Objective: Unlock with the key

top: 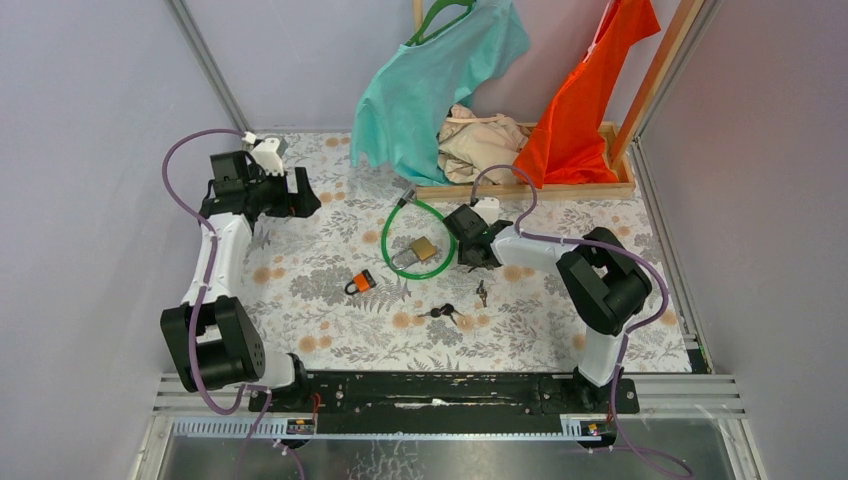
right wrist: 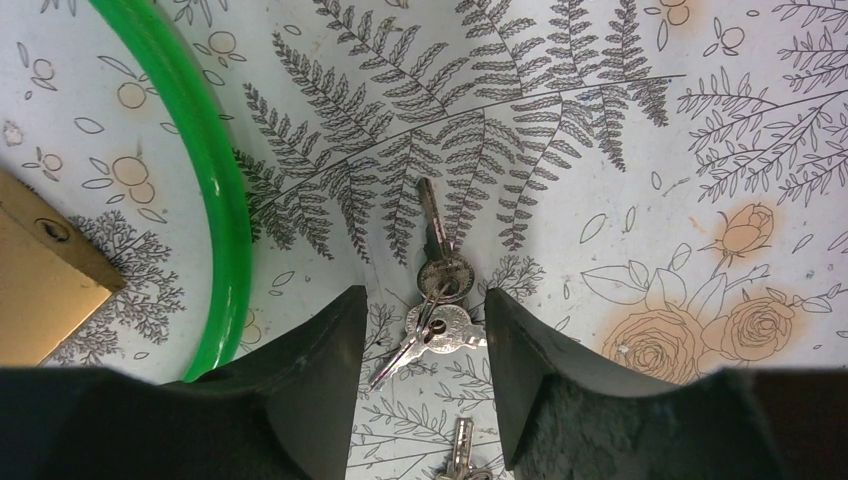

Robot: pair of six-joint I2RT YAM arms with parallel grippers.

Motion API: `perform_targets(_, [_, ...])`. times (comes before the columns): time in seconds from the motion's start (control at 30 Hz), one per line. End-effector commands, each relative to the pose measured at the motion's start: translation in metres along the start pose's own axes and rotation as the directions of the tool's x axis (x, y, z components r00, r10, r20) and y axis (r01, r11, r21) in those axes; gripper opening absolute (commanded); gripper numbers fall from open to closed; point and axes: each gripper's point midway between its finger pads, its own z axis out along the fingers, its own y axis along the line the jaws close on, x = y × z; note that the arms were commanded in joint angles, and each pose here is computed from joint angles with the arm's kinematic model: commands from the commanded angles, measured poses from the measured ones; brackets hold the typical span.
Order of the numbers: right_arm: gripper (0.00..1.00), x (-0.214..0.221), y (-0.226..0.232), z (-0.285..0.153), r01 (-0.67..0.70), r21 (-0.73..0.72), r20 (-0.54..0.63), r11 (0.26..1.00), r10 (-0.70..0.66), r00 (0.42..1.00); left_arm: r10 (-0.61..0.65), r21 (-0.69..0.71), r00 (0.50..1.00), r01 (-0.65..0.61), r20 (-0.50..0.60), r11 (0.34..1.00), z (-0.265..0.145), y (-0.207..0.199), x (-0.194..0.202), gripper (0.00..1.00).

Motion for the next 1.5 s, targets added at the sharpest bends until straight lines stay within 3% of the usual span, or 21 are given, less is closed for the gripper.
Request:
perform_targets(0.0, [0.53, -0.014, 0.0, 0.003, -0.035, 0.014, 0.027, 0.999, 0.034, 0.999, 0.039, 0.055, 0.999, -0.04, 0.029, 0.998, -0.012, -0.013, -0.013, 1.0])
perform_targets(0.27, [0.34, -0.004, 0.005, 0.005, -0.007, -0.032, -0.01, 0.999, 0.006, 1.0, 0.07, 0.176, 0.997, -0.074, 0.034, 0.982, -0.018, -0.037, -0.002, 1.0])
perform_targets(0.6, [0.01, 0.001, 0.023, -0.007, 0.025, -0.199, 0.002, 0.98, -0.025, 1.0, 0.102, 0.321, 0.99, -0.066, -0.097, 0.945, -0.004, -0.066, 0.034, 1.0])
perform_targets(0.87, [0.0, -0.013, 0.036, -0.036, 0.123, -0.357, 0.099, 0.926, -0.093, 0.991, 0.249, 0.442, 0.946, -0.135, -0.209, 0.887, 0.013, -0.111, 0.069, 1.0])
perform_targets(1.13, [0.0, -0.028, 0.059, -0.101, 0.248, -0.597, 0.243, 0.763, -0.122, 0.962, 0.341, 0.609, 0.9, -0.114, -0.272, 0.785, 0.013, -0.155, 0.085, 1.0])
perform_targets(1.47, [0.0, -0.034, 0.101, -0.205, 0.301, -0.87, 0.284, 0.39, -0.102, 0.953, 0.324, 0.802, 0.904, 0.033, -0.278, 0.597, -0.016, -0.214, 0.077, 1.0])
